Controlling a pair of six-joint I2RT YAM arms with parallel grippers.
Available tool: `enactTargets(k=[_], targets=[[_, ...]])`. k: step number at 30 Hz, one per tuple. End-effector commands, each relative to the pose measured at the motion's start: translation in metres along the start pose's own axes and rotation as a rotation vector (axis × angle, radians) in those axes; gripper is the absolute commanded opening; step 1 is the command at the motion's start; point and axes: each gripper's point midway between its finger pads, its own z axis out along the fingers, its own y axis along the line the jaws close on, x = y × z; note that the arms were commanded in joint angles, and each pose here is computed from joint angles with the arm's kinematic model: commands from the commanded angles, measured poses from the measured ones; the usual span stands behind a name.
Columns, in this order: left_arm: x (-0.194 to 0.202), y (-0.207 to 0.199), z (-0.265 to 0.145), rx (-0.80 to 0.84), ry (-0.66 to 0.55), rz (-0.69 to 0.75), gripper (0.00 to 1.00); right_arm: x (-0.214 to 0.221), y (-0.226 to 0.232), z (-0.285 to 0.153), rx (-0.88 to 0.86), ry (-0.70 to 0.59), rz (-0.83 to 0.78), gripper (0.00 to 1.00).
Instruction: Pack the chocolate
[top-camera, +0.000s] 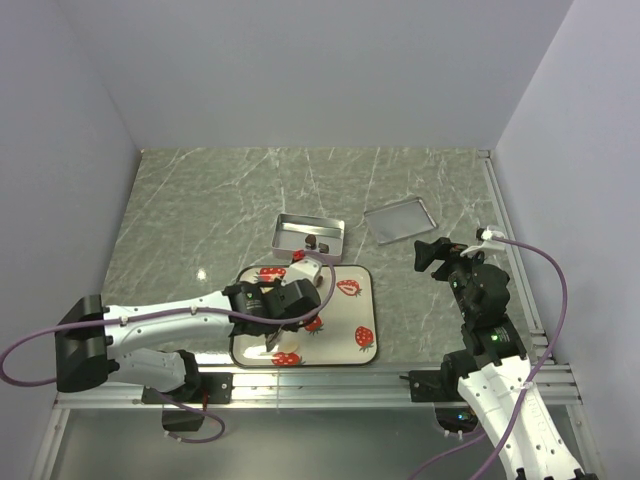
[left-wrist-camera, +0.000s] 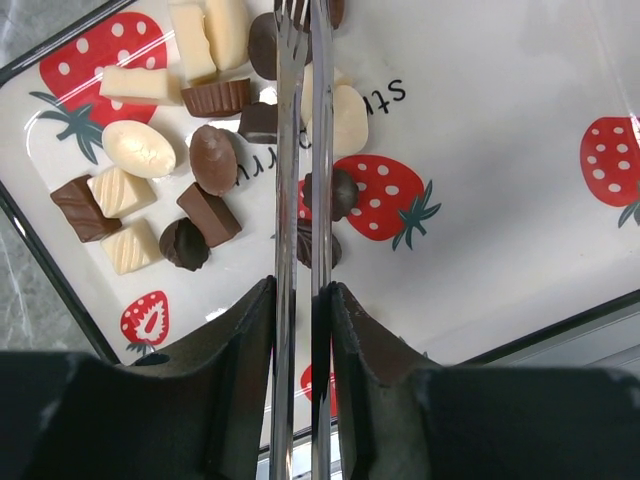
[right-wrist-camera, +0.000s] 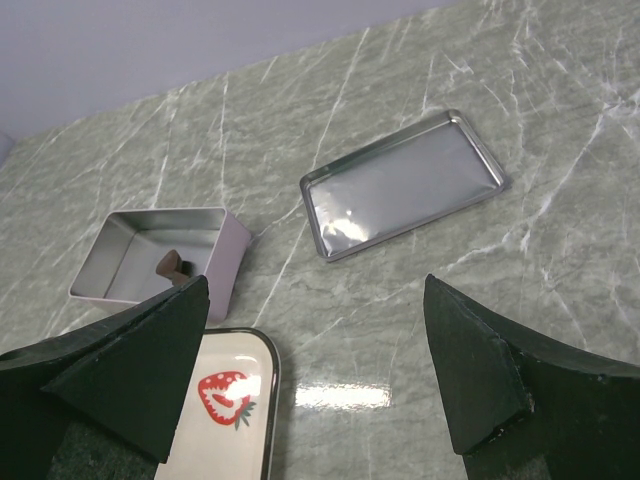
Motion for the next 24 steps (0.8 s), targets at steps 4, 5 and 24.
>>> enactTargets(k=[4,5,24], targets=[[-0.024,-0.009,-0.012,0.024,-0.048,0.019,0.34,-0.015,0.004,0.0,-0.015,-0.05,-0.009,0.94],[-0.024,-0.009,-0.012,0.019,-0.046,0.026,0.34,-0.014,0.004,0.0,-0.017,-0.048,-0.009,0.94],[-0.016,-0.011,-0.001,-0.094,0.029,0.173,0.36,-0.015,0.004,0.0,-0.016,-0.05,-0.01,0.94]])
